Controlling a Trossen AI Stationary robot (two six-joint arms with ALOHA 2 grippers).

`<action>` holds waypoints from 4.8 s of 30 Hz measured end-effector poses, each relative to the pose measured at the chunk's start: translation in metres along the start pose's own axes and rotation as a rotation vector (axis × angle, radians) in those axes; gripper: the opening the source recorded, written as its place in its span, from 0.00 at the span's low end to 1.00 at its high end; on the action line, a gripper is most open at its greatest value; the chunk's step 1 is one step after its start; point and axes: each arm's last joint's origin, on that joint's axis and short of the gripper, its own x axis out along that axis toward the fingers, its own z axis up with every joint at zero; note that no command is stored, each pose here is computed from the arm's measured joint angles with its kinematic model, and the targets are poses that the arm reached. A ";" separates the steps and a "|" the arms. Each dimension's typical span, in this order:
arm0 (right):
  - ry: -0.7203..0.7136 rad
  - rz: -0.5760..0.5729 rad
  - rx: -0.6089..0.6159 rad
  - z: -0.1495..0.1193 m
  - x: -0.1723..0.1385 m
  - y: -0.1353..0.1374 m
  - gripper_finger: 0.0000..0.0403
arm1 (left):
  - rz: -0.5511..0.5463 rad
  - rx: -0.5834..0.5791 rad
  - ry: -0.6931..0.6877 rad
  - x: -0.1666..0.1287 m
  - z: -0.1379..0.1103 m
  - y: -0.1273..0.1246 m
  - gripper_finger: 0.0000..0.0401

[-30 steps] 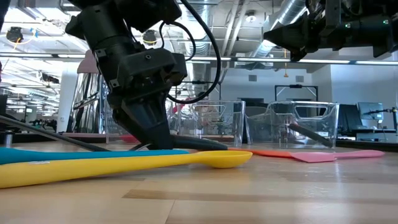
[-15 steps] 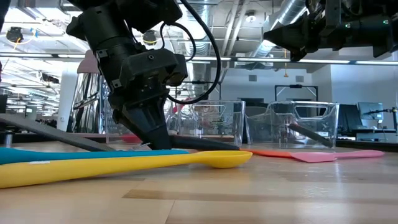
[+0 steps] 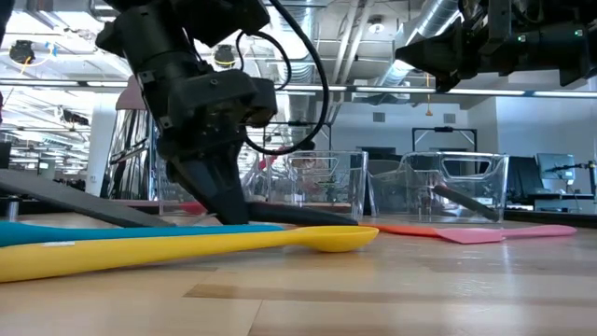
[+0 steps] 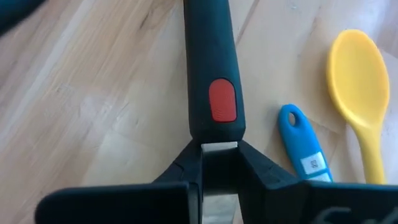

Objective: Pick & Place Kitchen Items
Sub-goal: Put the black spatula into the right transparent bin

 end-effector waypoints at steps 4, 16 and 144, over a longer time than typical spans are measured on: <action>0.001 0.000 0.000 0.000 0.000 0.000 0.00 | -0.025 0.033 -0.028 -0.011 0.005 -0.002 0.09; 0.000 0.000 0.000 0.000 0.000 0.000 0.00 | -0.080 0.062 -0.159 -0.057 0.022 -0.004 0.09; 0.523 -0.269 -0.875 0.007 0.137 0.105 0.36 | -0.112 -0.004 -0.347 -0.121 0.057 0.030 0.08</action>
